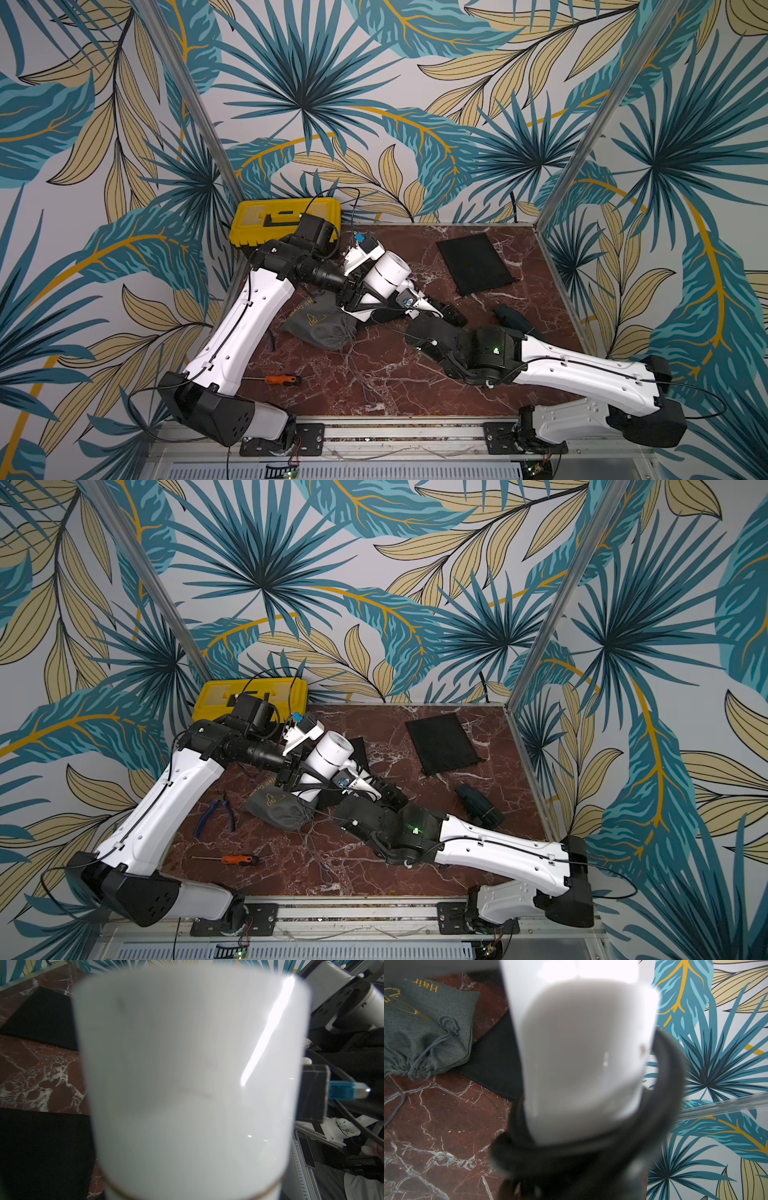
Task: Pack away hair dryers
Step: Pick up the hair dryer from the center of the board.
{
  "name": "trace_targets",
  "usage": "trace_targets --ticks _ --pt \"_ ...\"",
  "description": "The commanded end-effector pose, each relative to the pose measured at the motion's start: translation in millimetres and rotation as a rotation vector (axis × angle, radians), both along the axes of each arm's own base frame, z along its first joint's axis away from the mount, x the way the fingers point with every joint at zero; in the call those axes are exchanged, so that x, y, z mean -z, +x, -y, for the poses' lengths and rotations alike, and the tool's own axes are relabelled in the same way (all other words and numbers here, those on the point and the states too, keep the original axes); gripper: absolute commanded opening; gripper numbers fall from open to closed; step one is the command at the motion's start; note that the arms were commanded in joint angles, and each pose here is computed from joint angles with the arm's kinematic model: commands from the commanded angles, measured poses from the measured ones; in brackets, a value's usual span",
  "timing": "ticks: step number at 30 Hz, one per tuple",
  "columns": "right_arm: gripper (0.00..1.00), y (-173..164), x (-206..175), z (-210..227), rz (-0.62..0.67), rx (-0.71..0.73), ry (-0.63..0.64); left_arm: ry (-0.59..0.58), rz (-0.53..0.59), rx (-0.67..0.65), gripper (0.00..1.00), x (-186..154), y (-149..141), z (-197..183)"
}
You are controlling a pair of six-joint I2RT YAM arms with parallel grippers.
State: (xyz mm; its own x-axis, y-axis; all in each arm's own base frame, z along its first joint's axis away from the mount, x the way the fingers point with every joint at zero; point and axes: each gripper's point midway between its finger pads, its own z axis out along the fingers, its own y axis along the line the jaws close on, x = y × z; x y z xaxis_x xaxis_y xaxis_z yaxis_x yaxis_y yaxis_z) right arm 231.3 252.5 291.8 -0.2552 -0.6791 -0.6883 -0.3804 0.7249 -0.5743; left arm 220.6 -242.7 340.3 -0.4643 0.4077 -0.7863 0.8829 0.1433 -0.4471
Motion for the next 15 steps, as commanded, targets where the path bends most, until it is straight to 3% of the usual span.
trace_targets --ticks 1,3,15 --pt "0.00 1 -35 -15 0.051 -0.002 0.247 -0.042 -0.033 0.055 0.29 2 -13 3" --pt "0.00 -2 -37 -21 0.032 -0.024 0.293 -0.046 -0.057 0.054 0.00 3 -12 5" --pt "0.00 -38 -33 -69 -0.256 -0.207 0.598 -0.034 -0.122 0.014 0.00 -1 5 10"
